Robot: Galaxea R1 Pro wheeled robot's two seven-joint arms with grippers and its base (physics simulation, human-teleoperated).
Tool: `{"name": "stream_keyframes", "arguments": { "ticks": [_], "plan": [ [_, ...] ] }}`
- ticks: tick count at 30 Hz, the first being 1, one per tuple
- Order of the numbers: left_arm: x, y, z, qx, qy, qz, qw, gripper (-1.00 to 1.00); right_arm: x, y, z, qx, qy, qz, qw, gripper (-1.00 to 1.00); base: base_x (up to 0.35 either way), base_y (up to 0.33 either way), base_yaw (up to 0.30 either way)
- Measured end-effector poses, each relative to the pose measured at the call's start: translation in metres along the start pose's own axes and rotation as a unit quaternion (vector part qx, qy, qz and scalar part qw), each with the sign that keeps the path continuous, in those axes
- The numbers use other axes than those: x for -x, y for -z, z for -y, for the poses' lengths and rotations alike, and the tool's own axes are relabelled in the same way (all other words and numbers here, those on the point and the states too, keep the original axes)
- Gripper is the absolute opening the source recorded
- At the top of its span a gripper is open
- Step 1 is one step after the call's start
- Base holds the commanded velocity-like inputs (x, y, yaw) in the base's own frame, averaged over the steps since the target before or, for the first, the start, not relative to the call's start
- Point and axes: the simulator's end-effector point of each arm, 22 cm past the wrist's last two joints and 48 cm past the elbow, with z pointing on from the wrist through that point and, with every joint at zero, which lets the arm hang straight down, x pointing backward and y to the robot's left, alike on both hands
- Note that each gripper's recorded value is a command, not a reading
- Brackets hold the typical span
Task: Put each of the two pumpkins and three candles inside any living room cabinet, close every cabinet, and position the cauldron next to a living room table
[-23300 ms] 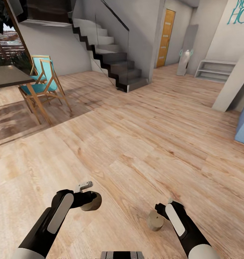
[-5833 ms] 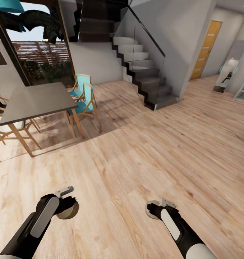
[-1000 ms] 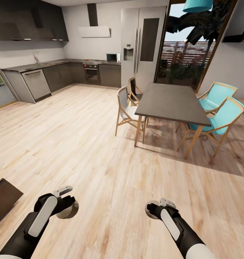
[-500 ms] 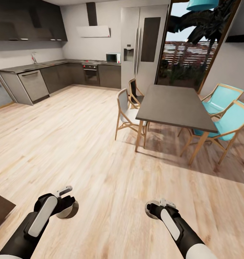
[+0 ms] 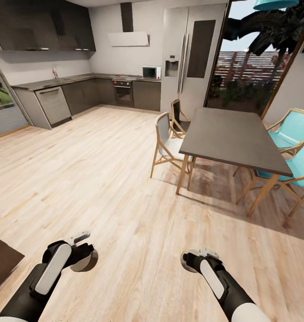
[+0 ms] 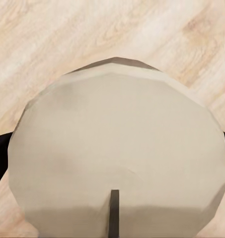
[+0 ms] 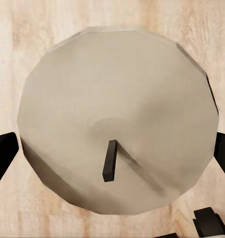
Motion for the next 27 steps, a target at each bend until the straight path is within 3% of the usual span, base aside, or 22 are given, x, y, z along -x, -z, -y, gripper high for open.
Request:
{"name": "stream_keyframes", "arguments": {
  "ticks": [27],
  "plan": [
    [-0.0001,0.0,-0.0003,0.001,0.0,0.0,1.0,-1.0,0.0003,0.0,0.0005,-0.001,0.002,0.001,1.0,-1.0,0.001,0.0,0.291]
  ]
}}
